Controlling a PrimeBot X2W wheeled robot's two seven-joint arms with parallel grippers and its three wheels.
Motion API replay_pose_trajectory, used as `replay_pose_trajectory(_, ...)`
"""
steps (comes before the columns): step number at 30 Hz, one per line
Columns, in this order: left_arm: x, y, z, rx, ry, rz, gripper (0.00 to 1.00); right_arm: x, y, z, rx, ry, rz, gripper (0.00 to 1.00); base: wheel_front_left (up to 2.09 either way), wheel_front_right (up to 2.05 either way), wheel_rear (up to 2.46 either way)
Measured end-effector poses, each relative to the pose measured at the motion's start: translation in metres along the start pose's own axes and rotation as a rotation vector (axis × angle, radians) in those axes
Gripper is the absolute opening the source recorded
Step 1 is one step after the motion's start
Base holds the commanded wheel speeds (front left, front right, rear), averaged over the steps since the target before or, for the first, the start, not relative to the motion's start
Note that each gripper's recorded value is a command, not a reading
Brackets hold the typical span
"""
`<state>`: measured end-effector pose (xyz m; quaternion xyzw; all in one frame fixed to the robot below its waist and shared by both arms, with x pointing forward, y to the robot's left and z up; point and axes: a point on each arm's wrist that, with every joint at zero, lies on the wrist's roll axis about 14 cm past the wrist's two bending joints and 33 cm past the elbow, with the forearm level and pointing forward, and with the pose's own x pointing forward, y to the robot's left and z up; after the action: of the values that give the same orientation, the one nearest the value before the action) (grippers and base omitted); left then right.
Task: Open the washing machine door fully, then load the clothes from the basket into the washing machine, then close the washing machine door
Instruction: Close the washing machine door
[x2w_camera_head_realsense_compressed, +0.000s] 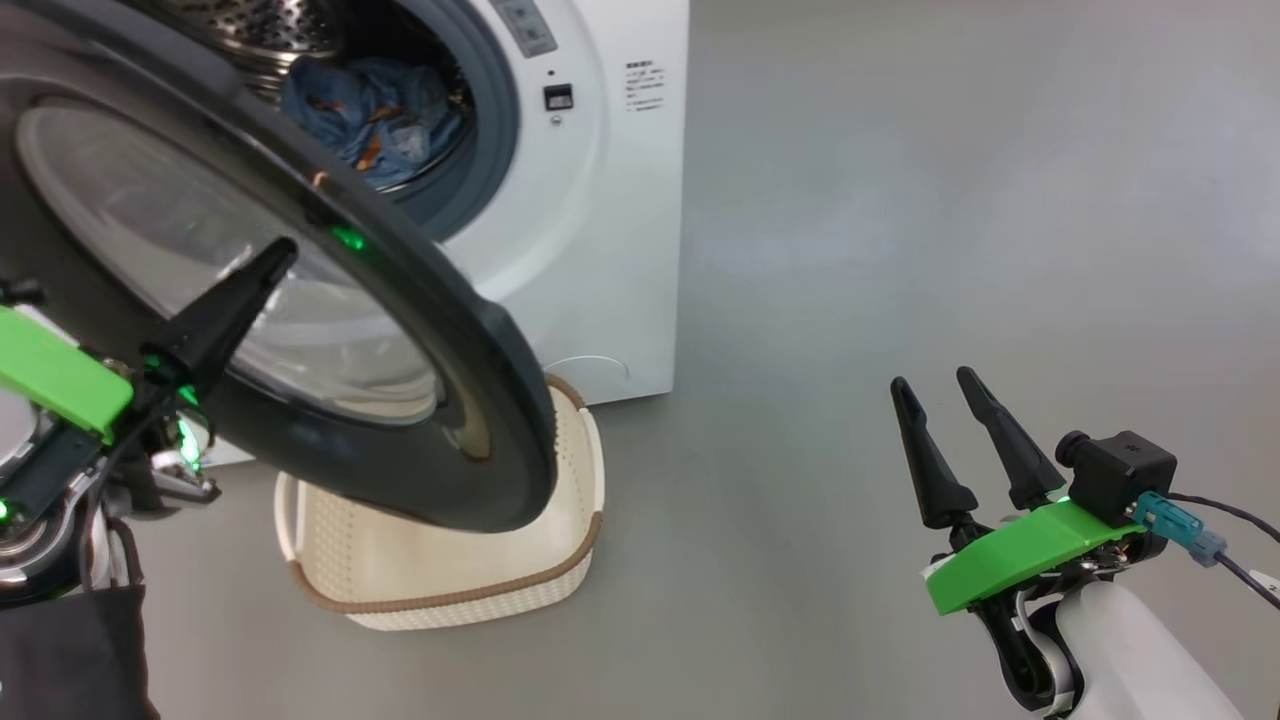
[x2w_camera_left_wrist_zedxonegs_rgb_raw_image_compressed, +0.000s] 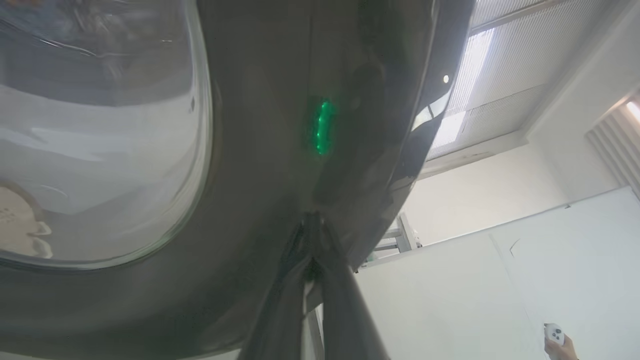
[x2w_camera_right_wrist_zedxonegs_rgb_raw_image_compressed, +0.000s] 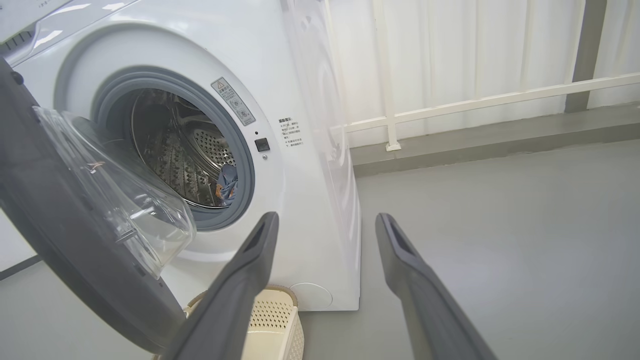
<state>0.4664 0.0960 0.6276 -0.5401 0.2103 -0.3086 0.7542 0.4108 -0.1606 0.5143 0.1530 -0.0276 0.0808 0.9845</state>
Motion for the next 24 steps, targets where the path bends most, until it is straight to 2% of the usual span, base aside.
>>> replay_pose_trajectory(3,-0.008,0.006,0.011,0.037,-0.053,0.041,0.02,0.003,0.005,-0.002,0.002,0.003,0.015,1.0,0.0,0.0,0.0)
replay_pose_trajectory(4,-0.01,0.007,0.013,0.056,-0.066,0.054,0.24,0.004,0.006,-0.002,0.003,0.004,0.02,1.0,0.0,0.0,0.0)
replay_pose_trajectory(6,-0.015,0.01,0.016,0.098,-0.084,0.073,0.49,0.006,0.009,-0.002,0.004,0.005,0.027,1.0,0.0,0.0,0.0)
replay_pose_trajectory(7,-0.019,0.012,0.018,0.122,-0.095,0.086,0.85,0.007,0.01,-0.002,0.005,0.004,0.031,1.0,0.0,0.0,0.0)
replay_pose_trajectory(8,-0.023,0.017,0.02,0.145,-0.11,0.107,1.0,0.007,0.011,-0.003,0.005,0.005,0.034,1.0,0.0,0.0,0.0)
replay_pose_trajectory(24,-0.064,0.071,0.031,0.485,-0.357,0.302,1.0,0.007,0.008,-0.001,0.0,0.0,0.028,1.0,0.0,0.0,0.0)
